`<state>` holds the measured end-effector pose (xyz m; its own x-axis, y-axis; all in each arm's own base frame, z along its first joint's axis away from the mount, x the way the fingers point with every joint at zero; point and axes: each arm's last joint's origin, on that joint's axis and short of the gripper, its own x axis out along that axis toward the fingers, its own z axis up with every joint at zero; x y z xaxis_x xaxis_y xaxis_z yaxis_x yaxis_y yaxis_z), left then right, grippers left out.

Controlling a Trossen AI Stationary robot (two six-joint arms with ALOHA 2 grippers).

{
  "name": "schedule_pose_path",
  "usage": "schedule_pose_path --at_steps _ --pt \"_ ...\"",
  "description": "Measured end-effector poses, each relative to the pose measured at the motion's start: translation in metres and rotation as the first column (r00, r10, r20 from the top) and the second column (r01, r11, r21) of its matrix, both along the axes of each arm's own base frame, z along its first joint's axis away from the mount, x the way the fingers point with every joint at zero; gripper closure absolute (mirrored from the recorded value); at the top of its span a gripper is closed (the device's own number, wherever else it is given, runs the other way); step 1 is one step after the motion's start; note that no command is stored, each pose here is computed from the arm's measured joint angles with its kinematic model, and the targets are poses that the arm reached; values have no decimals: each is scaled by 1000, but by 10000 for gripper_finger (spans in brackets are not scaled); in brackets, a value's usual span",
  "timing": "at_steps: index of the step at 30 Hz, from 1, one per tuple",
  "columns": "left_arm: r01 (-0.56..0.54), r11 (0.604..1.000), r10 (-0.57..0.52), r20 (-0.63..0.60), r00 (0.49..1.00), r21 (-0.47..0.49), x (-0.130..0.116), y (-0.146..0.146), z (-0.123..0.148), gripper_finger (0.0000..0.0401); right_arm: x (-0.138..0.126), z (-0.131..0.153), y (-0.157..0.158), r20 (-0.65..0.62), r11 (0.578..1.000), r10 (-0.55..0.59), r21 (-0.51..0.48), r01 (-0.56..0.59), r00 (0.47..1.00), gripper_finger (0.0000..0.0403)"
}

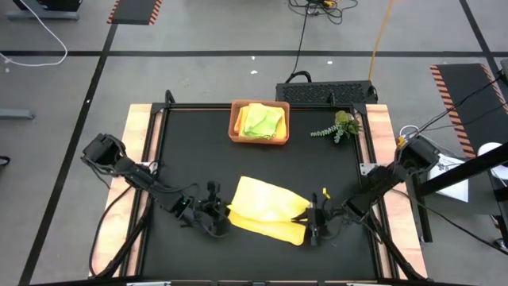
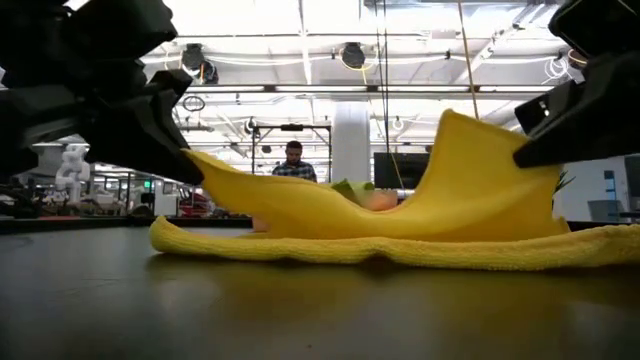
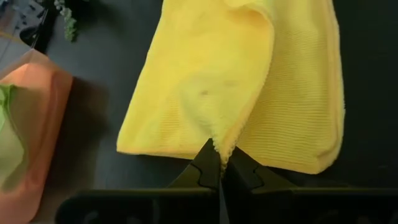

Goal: Fold microfiber towels
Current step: Fold the yellow towel

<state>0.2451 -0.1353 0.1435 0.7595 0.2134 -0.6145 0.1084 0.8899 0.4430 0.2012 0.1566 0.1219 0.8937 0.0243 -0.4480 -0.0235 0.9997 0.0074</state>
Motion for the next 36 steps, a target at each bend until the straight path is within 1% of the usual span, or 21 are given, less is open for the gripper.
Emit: schedule_pose_path --at_steps 4,8,11,13,15,18,23,28,32,36 --pt "16 1000 -16 19 1000 12 2 -1 2 396 -1 3 0 24 999 -14 -42 15 1000 395" --pt "21 997 -27 78 997 77 6 -2 7 398 -2 12 -2 74 992 -50 -108 58 996 395" --pt "22 995 -31 103 994 94 9 0 10 397 -4 17 -6 76 988 -77 -129 86 994 395" --pt "15 996 -25 109 994 90 11 2 11 394 -6 18 -9 53 989 -102 -104 107 993 393" --pt "14 996 -23 107 994 84 12 4 11 394 -8 18 -11 32 990 -128 -56 130 991 386" --pt "5 997 -14 109 994 79 14 6 11 398 -7 17 -12 27 989 -145 -29 145 989 364" --pt "-16 998 7 129 992 65 17 10 12 394 1 20 -20 47 983 -181 3 181 982 300" --pt "-46 998 39 141 989 43 20 15 13 397 14 18 -38 -17 970 -202 132 202 979 237" --pt "-61 998 55 142 988 36 21 18 13 394 21 15 -48 -89 953 -174 236 190 981 212" --pt "-71 997 67 144 987 27 22 20 13 398 23 17 -47 -105 935 -99 330 128 990 209"
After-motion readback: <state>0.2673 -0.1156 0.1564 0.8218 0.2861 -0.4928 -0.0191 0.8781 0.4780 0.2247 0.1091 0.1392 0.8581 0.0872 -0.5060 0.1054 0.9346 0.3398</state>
